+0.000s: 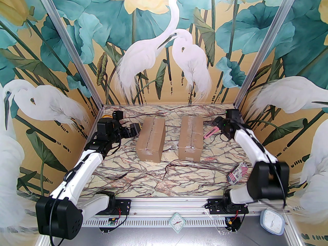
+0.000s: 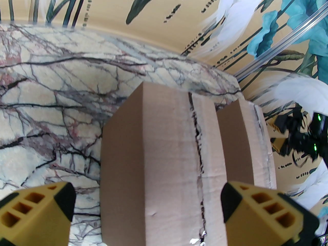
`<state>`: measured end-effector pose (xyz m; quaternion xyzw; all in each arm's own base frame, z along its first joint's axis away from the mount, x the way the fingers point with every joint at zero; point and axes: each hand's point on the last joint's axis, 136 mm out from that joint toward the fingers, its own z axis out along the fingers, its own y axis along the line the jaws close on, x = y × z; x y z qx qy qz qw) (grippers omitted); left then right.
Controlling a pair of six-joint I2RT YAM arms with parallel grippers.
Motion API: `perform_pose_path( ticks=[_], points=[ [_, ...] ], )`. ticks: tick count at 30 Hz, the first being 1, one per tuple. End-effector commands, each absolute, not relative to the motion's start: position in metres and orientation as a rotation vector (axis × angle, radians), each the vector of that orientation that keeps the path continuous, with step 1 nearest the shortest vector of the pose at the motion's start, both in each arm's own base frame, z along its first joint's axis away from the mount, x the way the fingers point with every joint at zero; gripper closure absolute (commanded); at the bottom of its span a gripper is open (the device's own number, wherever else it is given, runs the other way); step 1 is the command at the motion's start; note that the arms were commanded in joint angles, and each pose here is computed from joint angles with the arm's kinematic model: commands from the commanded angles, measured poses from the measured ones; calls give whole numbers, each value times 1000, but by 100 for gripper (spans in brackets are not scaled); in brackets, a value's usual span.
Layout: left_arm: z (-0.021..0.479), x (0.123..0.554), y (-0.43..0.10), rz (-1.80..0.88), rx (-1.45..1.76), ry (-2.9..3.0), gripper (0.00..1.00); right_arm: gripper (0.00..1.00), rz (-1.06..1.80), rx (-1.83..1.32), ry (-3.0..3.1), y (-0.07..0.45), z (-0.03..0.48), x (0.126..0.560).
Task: Unpack the express box
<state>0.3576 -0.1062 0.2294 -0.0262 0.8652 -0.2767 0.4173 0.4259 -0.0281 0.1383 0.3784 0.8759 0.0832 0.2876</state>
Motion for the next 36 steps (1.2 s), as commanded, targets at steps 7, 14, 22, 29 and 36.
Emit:
perform_pose_path(
  ticks=[7,14,22,29,36],
  points=[
    [228,359,-129,-792,72,2253,0,21,179,1270,2447,-31,87,451],
    [215,349,-138,-853,103,2311,1,28,147,1324,2451,-35,61,471],
    [209,346,-135,-821,96,2333,0,30,143,1357,2479,-33,40,470],
    [206,344,-130,-775,92,2350,1,37,111,1320,2517,-31,28,476],
    [203,338,-128,-767,79,2355,1,40,49,1333,2539,-36,17,470]
  ],
)
